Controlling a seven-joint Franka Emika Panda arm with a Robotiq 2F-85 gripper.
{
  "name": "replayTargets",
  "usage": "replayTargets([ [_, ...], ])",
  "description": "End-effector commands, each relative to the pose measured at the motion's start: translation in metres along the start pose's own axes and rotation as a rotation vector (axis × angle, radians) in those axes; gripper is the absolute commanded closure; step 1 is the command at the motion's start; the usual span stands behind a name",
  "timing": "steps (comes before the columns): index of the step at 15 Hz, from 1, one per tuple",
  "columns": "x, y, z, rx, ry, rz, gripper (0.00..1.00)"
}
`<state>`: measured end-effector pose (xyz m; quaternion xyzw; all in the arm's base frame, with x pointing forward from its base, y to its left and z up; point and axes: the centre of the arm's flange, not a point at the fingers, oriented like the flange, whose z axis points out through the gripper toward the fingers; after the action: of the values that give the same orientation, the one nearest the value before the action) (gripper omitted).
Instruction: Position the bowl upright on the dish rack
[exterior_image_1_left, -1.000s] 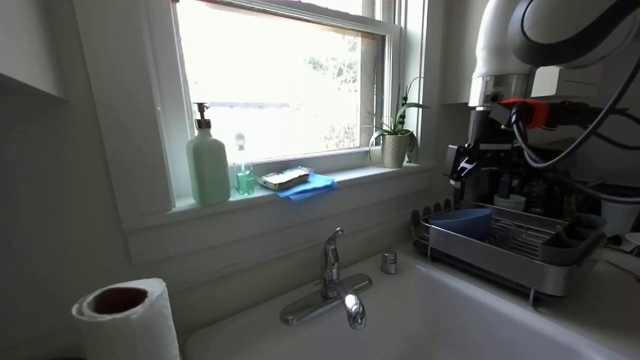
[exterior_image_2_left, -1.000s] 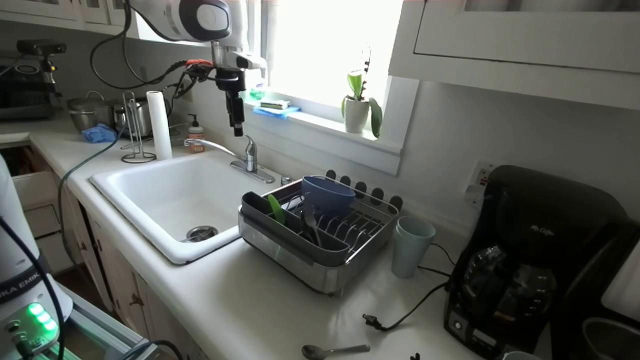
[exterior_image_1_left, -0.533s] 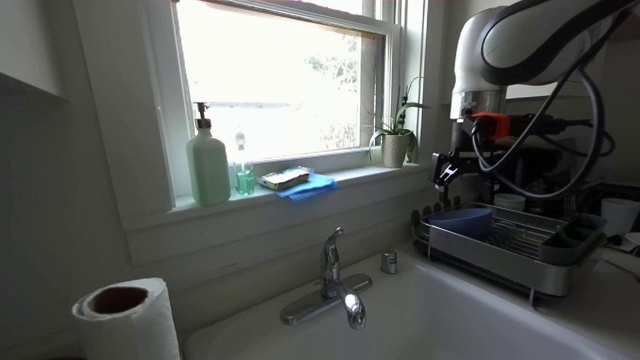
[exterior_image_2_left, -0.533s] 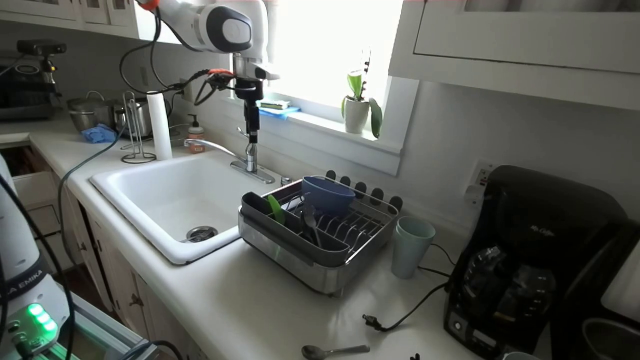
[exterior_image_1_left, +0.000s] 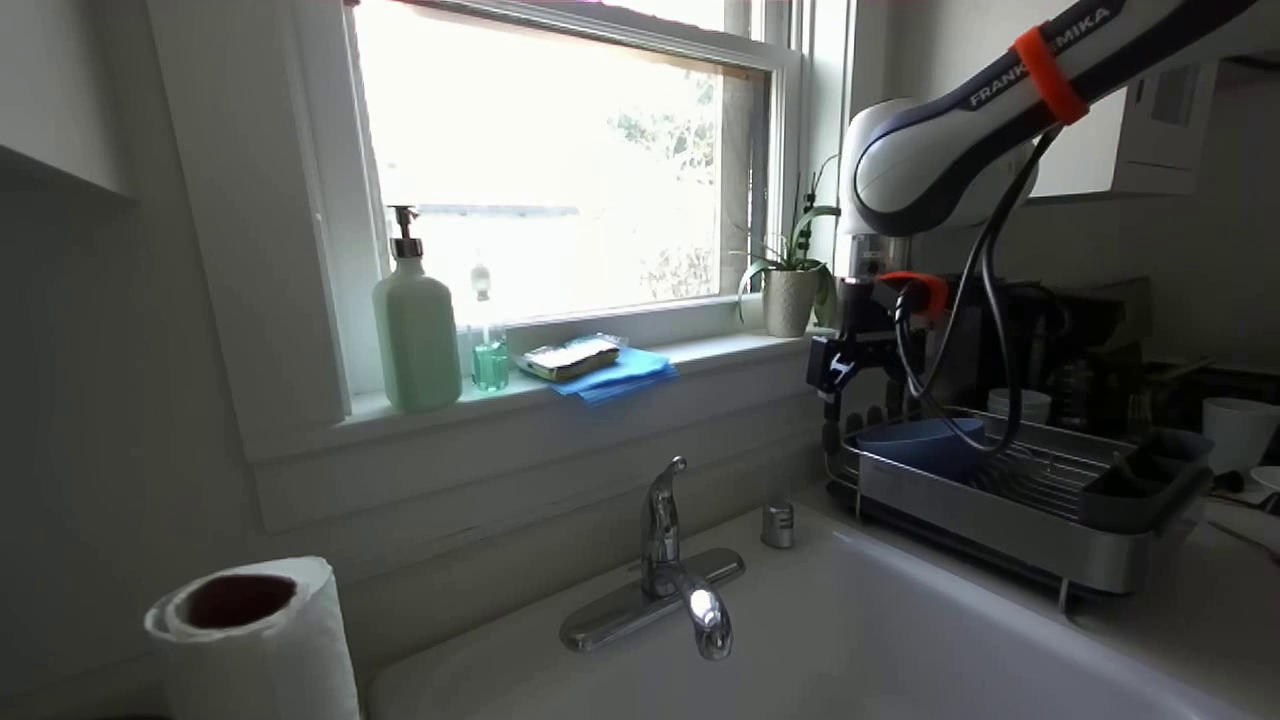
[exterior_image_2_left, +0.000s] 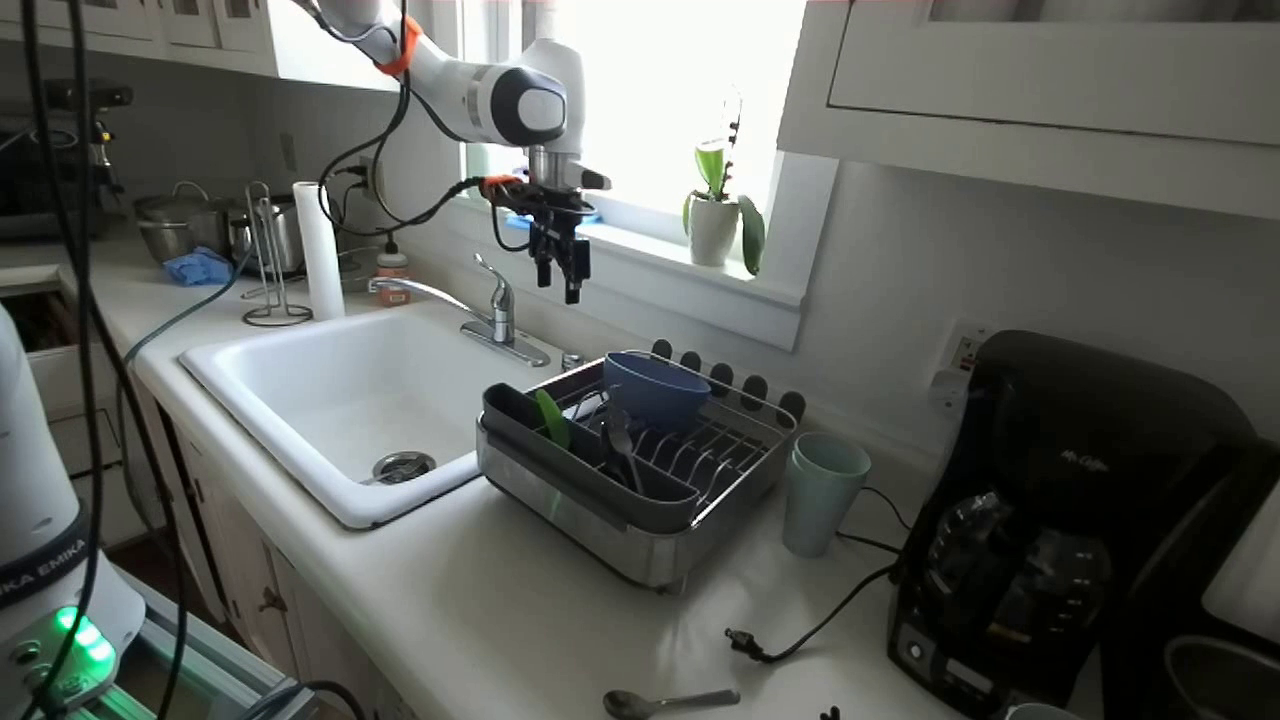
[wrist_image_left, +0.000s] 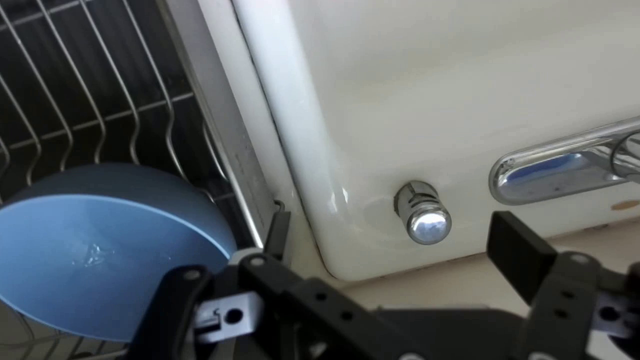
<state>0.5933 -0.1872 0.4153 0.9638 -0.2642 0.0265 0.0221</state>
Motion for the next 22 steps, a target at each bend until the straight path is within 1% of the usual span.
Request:
replayTargets([
  [1, 0.043, 0.005, 0.005, -0.025, 0.01, -0.122, 0.0],
  [2, 0.05, 0.005, 0.004, 0.011, -0.014, -0.084, 0.0],
  [3, 0.022, 0.005, 0.009, -0.007, 0.005, -0.074, 0.0],
  [7, 0.026, 0.005, 0.012, -0.01, 0.002, -0.075, 0.0],
  [9, 0.039, 0.01, 0.017, -0.02, 0.007, -0.147, 0.0],
  [12, 0.06, 0.029, 0.026, -0.021, 0.024, -0.306, 0.0],
  [14, 0.069, 0.044, 0.032, -0.008, 0.018, -0.4, 0.0],
  [17, 0.079, 0.066, 0.045, -0.006, -0.016, -0.509, 0.0],
  [19, 0.084, 0.079, 0.049, -0.005, -0.047, -0.554, 0.0],
  [21, 0.089, 0.091, 0.054, 0.011, -0.086, -0.594, 0.0],
  [22, 0.09, 0.096, 0.057, 0.025, -0.108, -0.612, 0.04],
])
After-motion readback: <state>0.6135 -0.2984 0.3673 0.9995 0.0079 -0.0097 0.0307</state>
